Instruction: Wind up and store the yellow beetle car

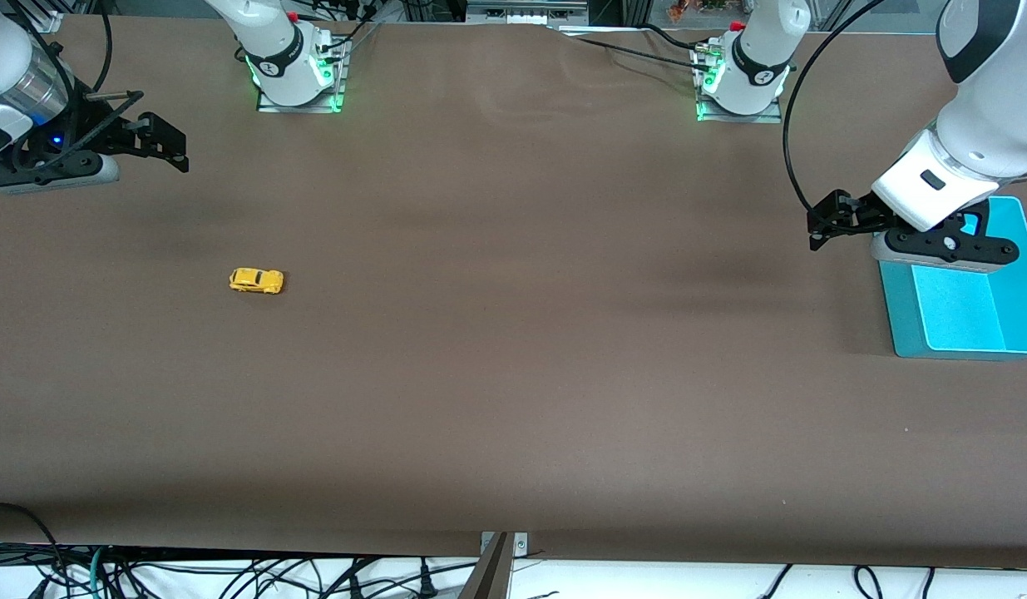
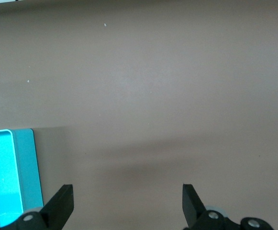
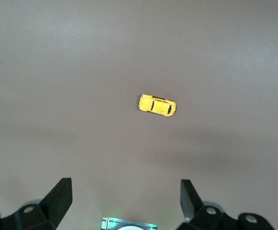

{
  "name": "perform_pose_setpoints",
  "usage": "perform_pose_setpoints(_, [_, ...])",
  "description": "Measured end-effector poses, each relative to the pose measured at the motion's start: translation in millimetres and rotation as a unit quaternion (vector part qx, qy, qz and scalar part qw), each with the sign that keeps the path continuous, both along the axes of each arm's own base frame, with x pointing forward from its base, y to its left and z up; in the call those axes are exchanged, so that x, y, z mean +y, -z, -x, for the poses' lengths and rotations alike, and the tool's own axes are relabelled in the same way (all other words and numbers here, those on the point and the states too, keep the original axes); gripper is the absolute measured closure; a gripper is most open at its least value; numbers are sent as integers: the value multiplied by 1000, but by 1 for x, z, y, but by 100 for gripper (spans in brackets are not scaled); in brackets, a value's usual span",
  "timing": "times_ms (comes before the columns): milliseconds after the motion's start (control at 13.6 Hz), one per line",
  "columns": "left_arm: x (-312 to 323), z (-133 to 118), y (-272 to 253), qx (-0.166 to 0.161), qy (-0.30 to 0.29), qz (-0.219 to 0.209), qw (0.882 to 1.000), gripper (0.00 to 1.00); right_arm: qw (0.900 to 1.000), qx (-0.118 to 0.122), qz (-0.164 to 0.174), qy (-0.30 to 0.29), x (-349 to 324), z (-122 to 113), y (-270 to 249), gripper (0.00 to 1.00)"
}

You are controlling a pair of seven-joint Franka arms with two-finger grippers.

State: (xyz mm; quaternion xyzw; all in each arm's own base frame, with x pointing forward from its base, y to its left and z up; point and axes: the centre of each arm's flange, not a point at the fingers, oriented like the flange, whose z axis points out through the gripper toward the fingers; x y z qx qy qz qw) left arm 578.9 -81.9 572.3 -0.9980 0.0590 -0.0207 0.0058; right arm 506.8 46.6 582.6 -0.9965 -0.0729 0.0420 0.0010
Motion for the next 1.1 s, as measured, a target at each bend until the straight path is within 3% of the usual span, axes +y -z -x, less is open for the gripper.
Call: perform_pose_setpoints(1104, [0,0,-1,-1,0,0,1000,0,1000,9,0,1,-2,2,2,0])
